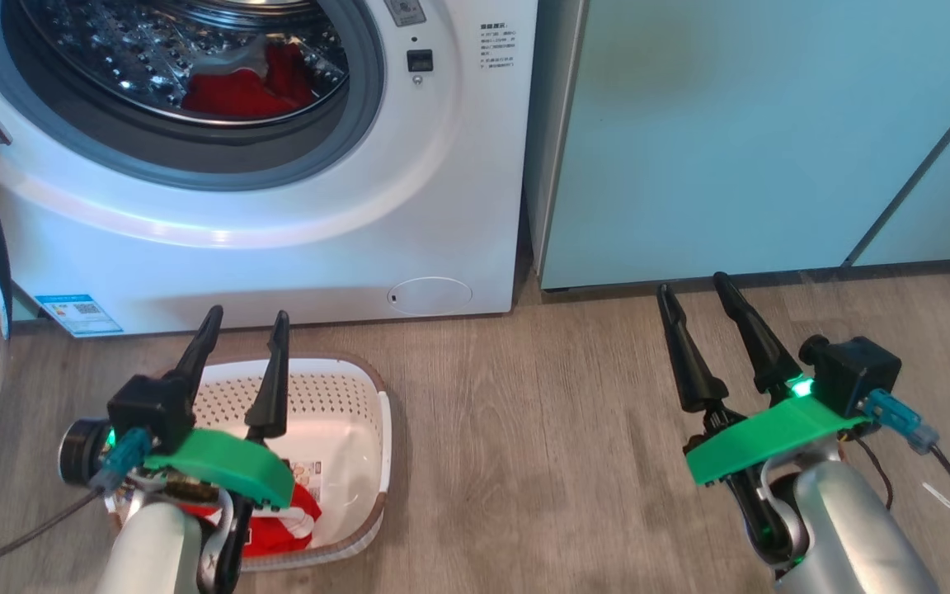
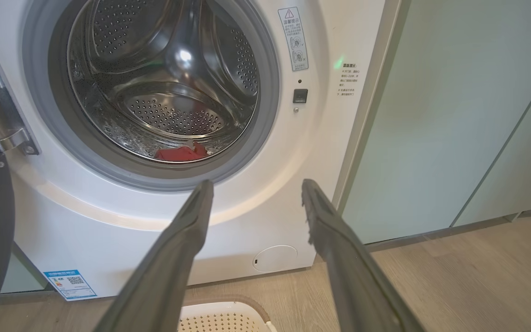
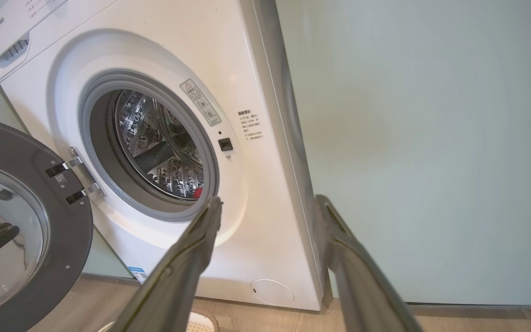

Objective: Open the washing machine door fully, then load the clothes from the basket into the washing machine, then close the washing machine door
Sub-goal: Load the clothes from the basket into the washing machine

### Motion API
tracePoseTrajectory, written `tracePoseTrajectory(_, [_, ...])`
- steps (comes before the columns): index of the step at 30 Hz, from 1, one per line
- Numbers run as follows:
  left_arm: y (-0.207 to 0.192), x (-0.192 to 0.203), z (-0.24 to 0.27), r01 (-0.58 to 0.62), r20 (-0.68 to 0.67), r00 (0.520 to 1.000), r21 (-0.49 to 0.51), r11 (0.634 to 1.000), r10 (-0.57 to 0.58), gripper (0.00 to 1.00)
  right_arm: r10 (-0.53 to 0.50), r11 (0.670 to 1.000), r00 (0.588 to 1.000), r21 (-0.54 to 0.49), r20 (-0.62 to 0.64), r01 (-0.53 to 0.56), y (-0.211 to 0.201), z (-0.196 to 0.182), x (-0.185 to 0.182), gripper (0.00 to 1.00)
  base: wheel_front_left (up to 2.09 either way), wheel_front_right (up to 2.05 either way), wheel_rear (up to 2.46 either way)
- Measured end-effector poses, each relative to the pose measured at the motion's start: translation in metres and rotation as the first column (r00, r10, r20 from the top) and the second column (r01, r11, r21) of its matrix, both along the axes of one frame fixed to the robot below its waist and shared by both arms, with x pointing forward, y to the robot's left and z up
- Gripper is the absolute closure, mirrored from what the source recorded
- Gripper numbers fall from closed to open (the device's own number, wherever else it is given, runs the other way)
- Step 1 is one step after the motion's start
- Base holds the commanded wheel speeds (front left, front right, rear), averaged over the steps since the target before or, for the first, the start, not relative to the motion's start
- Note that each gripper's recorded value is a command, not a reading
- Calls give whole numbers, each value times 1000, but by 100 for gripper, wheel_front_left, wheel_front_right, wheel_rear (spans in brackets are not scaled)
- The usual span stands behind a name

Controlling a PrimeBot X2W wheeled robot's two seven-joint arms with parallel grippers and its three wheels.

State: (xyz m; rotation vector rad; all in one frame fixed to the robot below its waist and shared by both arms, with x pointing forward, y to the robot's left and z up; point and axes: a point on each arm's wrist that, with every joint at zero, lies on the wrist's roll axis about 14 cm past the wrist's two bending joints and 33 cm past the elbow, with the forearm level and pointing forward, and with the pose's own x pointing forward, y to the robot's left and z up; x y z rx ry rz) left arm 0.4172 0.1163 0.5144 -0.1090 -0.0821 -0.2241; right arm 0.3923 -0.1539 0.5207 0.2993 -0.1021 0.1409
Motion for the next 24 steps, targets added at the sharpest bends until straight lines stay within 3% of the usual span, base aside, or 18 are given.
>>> tracePoseTrajectory(10, [17, -4, 13, -68, 41, 997, -39, 997, 69, 0, -3, 1000, 1000, 1, -4, 3, -1, -1, -4, 0, 0, 0, 0])
tracePoseTrajectory(24, [17, -11, 6, -60, 25, 998, -23, 998, 61, 0, -5, 1000, 1000, 4, 5, 5, -1, 2, -6, 0, 0, 0, 0])
